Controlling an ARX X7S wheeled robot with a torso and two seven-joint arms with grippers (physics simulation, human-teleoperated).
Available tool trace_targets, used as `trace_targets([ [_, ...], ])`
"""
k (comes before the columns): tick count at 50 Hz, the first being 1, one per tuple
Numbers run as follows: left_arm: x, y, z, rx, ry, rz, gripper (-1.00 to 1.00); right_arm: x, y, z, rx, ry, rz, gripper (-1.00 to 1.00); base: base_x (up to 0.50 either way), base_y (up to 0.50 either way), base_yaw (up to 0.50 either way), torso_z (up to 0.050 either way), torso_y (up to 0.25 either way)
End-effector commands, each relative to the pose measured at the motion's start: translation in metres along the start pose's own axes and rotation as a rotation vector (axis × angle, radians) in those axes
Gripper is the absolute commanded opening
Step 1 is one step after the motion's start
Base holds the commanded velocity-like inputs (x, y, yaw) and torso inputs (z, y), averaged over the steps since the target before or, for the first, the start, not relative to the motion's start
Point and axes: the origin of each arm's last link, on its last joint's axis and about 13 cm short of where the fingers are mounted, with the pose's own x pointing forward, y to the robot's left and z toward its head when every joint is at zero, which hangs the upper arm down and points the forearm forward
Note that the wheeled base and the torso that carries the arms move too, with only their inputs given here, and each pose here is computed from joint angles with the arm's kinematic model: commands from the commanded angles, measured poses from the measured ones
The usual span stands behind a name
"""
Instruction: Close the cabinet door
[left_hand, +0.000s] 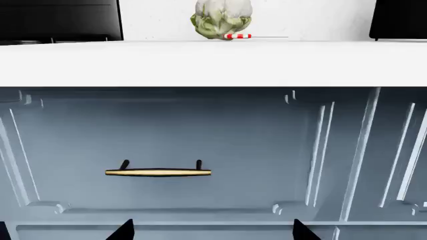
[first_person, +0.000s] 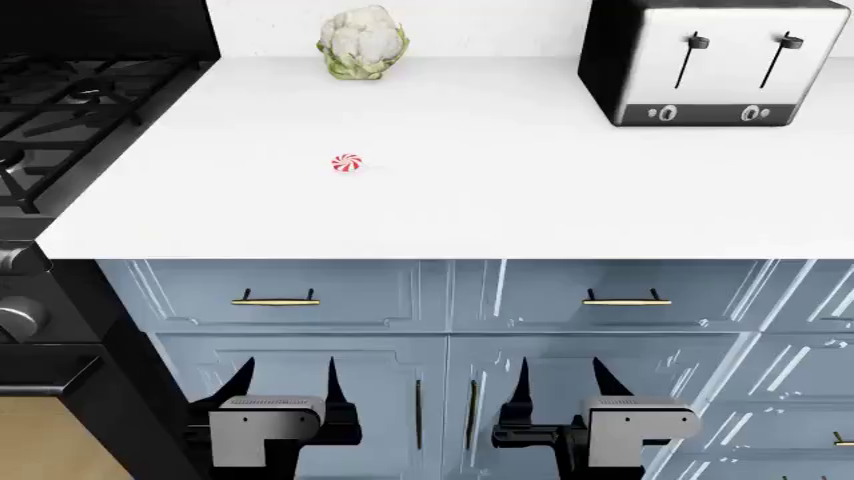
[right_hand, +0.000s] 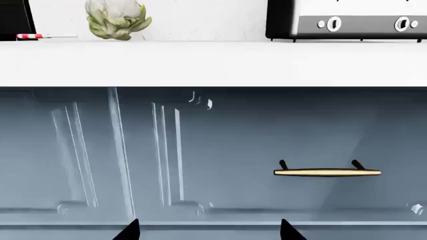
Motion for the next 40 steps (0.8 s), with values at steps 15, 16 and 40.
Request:
trace_targets([
  [15,0.0003,-0.0003,-0.0020,0.026,0.000,-0.004,1.00,0.0006,0.0043,-0.0022,0.002,0.024,0.031,1.00,0.00,0.00,0.00,0.009,0.001],
  [16,0.0002,-0.0002,-0.0021,0.026,0.000,-0.006,1.00,0.0003,0.0046,-0.0024,-0.007,0.020,0.029,1.00,0.00,0.00,0.00,0.050,0.010],
  [40,-0.0009,-0.0010,-0.0039,0.035,0.013,-0.015,1.00,-0.0007,0.0055,-0.0057,-0.006,0.029,0.027,1.00,0.00,0.00,0.00,0.050,0.009],
])
